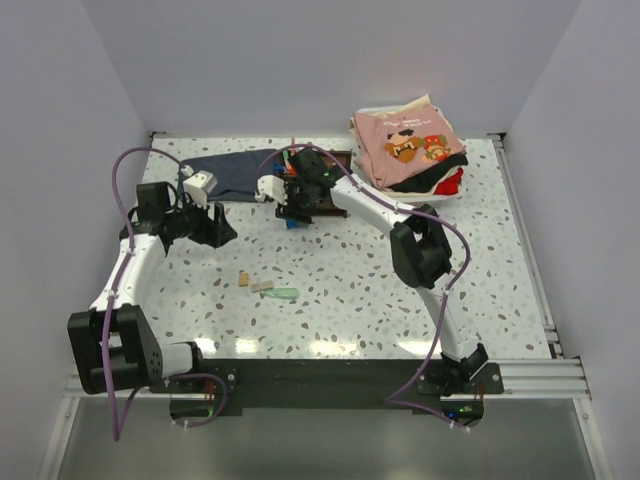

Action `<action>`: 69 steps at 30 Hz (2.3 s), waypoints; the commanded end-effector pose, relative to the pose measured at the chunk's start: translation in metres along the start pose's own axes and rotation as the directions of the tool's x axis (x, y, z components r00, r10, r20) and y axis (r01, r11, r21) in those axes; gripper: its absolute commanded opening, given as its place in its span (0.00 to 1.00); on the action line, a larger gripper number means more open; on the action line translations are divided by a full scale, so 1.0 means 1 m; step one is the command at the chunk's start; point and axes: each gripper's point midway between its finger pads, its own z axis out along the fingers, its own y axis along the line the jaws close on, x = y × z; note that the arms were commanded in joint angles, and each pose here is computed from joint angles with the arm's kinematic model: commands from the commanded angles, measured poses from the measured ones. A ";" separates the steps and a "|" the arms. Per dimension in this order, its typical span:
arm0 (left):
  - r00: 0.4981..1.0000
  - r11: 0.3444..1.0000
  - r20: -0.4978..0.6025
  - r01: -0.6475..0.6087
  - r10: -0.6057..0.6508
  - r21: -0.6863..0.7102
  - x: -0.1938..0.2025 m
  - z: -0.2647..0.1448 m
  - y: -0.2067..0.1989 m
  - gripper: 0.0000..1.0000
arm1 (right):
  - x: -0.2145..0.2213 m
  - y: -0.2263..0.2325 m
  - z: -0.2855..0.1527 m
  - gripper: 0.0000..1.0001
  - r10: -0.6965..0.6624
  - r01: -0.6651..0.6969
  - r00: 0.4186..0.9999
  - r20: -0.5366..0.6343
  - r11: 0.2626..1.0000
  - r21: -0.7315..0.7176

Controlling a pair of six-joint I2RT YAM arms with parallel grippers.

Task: Sort the stationery into containers
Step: Pick up the stationery from the center of the board.

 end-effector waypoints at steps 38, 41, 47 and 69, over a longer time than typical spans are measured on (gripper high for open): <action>0.999 0.998 0.046 0.007 -0.010 0.057 -0.016 0.009 0.000 0.74 | 0.012 0.058 0.021 0.24 0.012 -0.020 0.998 -0.062 0.990 -0.137; 0.999 0.997 0.053 0.008 -0.012 0.072 -0.017 0.009 -0.003 0.74 | -0.023 0.048 -0.008 0.15 0.072 -0.063 0.993 0.093 0.993 -0.095; 0.989 0.972 0.148 -0.058 0.024 0.227 -0.006 0.016 -0.036 0.75 | -0.081 0.057 -0.059 0.08 0.326 -0.280 0.764 0.557 0.945 -0.169; 0.947 0.870 0.127 -0.323 0.297 0.373 -0.037 0.063 -0.064 0.66 | -0.109 0.038 -0.044 0.10 0.276 -0.306 0.420 0.865 0.940 -0.152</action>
